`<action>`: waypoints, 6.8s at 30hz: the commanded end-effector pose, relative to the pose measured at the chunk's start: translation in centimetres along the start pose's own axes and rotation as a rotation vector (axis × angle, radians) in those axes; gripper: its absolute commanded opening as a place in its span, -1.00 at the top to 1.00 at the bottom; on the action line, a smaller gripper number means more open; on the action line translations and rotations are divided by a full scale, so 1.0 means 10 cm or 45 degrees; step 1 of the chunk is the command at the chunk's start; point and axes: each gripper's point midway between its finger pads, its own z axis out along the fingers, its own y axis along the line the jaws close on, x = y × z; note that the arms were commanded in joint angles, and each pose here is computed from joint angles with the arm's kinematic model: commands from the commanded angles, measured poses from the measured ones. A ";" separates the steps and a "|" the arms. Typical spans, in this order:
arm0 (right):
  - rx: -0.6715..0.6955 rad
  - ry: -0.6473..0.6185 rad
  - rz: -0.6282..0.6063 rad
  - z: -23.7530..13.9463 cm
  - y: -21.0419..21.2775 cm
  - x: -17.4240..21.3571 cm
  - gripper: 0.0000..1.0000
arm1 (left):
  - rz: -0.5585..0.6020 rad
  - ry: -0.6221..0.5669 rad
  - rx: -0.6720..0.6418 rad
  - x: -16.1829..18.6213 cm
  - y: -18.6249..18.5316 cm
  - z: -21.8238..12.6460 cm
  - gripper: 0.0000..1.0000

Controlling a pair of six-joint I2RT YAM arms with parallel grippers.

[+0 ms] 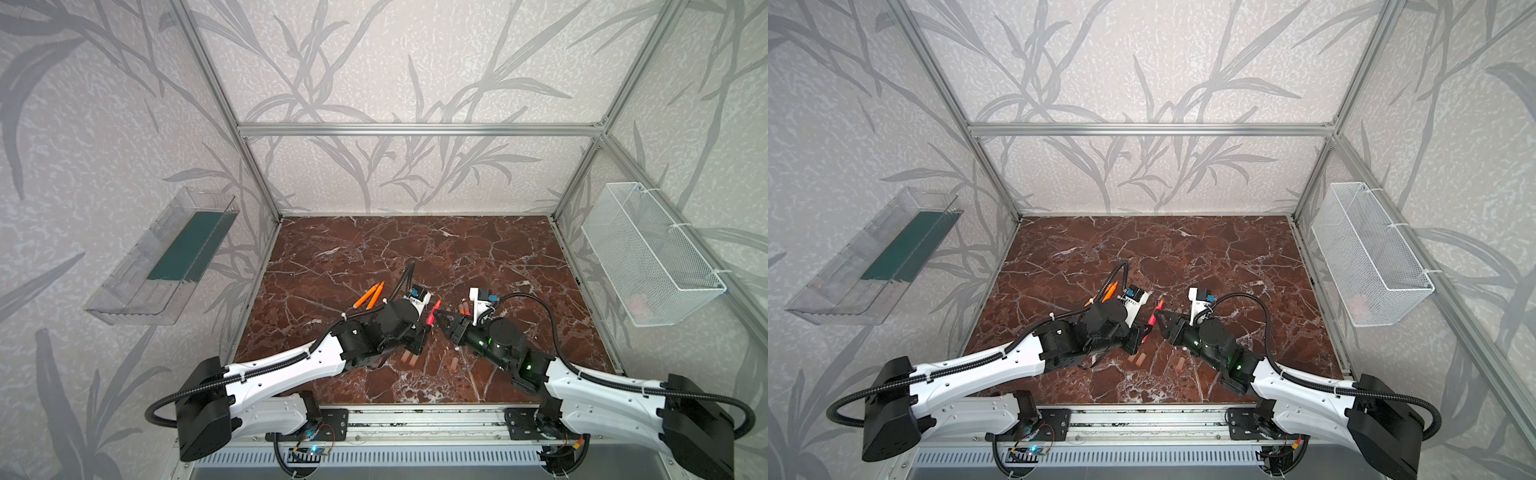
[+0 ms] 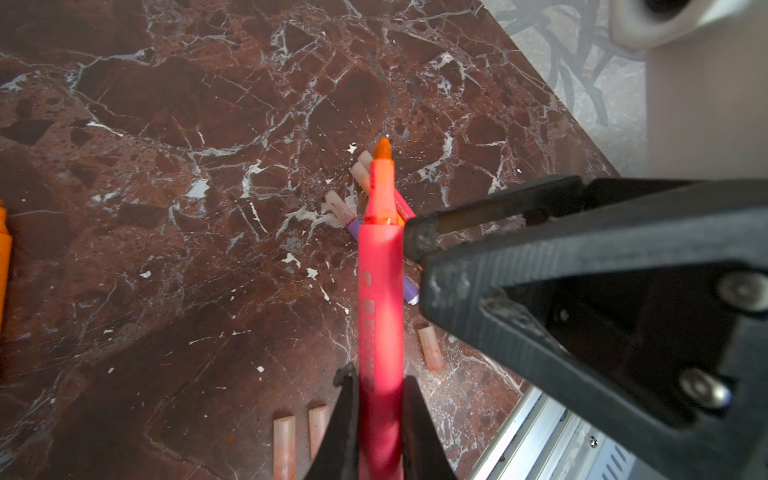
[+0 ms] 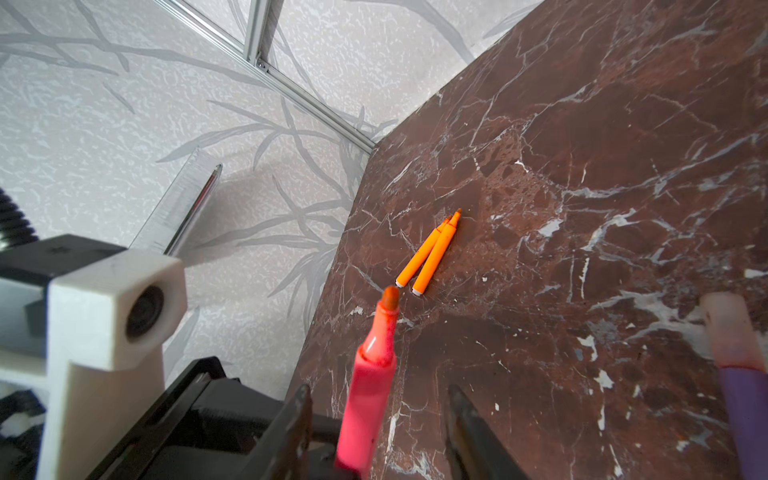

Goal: Insert the pens into the pen caps

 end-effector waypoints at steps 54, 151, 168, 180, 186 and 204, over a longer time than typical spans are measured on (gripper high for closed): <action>-0.031 -0.076 0.090 -0.10 0.17 0.07 0.35 | 0.124 -0.298 0.044 -0.14 -0.09 0.01 1.00; 0.556 -0.035 -0.497 -0.68 -0.01 -0.28 0.86 | 0.170 -0.450 -0.355 -0.74 0.78 -0.31 1.00; 0.365 -0.207 -0.350 -0.83 -0.26 -0.51 0.86 | 0.110 -0.169 0.034 -0.25 -0.32 -0.01 1.00; 0.179 -0.248 -0.141 -0.80 -0.36 -0.44 0.87 | 0.214 -0.146 0.237 0.10 -0.80 0.16 1.00; 0.073 -0.287 -0.070 -0.84 -0.32 -0.43 0.87 | 0.207 -0.128 0.271 0.24 -0.85 0.22 1.00; -0.178 -0.304 0.128 -0.91 -0.11 -0.40 0.96 | 0.168 -0.142 0.255 0.30 -0.89 0.37 1.00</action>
